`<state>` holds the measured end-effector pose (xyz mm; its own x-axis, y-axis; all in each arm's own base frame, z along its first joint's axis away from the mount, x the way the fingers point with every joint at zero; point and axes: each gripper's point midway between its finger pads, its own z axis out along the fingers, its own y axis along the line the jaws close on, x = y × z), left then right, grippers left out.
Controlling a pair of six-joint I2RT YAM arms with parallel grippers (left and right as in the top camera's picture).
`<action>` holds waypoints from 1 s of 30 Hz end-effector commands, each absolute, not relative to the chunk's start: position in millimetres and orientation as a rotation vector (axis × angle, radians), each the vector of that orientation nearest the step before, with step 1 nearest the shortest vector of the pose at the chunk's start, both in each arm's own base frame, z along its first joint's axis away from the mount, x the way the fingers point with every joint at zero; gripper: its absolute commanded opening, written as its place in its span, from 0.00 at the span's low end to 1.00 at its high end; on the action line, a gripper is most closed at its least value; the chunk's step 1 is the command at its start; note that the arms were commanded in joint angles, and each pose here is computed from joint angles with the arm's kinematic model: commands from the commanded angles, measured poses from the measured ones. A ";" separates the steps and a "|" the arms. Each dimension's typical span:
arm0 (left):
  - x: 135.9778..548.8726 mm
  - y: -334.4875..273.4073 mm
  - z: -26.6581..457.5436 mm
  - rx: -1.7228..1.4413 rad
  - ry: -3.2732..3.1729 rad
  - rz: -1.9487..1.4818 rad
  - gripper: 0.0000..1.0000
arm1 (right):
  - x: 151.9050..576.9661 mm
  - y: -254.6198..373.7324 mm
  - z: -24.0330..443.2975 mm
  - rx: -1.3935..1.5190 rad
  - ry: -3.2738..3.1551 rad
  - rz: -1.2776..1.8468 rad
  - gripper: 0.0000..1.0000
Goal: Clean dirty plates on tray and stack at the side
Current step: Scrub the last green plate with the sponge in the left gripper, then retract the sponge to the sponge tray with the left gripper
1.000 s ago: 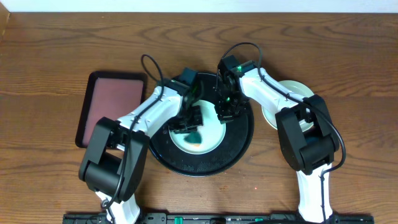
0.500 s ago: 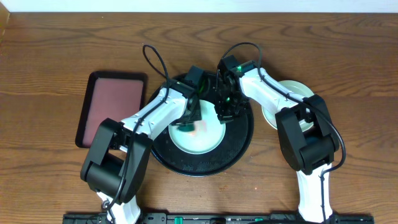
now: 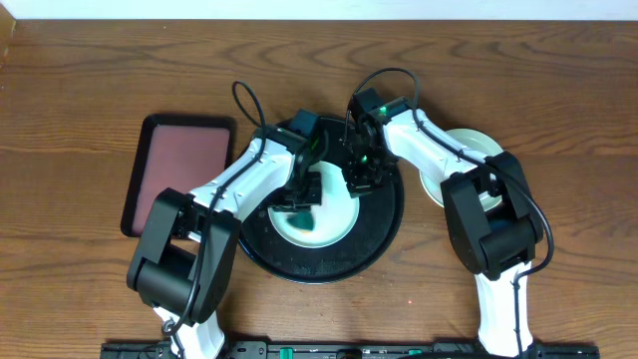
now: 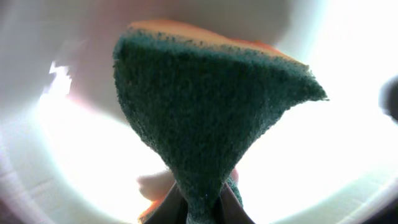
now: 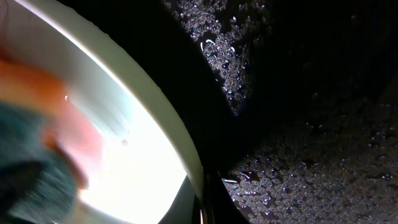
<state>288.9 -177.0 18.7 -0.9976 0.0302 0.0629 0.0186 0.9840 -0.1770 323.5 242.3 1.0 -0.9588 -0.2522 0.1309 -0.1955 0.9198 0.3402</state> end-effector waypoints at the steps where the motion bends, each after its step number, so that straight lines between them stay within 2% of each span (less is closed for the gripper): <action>1: 287.7 -206.0 21.2 -0.170 -3.020 0.507 0.07 | 311.6 232.7 -22.8 0.323 -2.884 -0.363 0.01; 4: 315.8 -194.5 17.0 -0.179 -3.167 0.382 0.08 | 311.6 232.7 -22.8 0.323 -2.884 -0.363 0.01; 7: 343.5 -162.2 15.6 -0.006 -3.324 0.084 0.08 | 311.6 232.7 -22.8 0.324 -2.884 -0.363 0.01; 10: 359.2 -123.9 20.7 0.187 -3.402 -0.227 0.07 | 311.6 232.7 -22.8 0.323 -2.884 -0.363 0.01; 13: 359.4 -98.4 32.3 0.248 -3.384 -0.396 0.08 | 311.6 232.7 -22.8 0.323 -2.884 -0.363 0.01; 22: 337.6 -53.7 102.2 0.512 -3.316 -0.324 0.07 | 320.9 231.2 -10.9 0.343 -2.942 -0.347 0.01; 30: 328.8 -7.8 168.5 0.763 -3.432 -0.250 0.07 | 362.1 212.9 53.6 0.469 -3.278 -0.024 0.01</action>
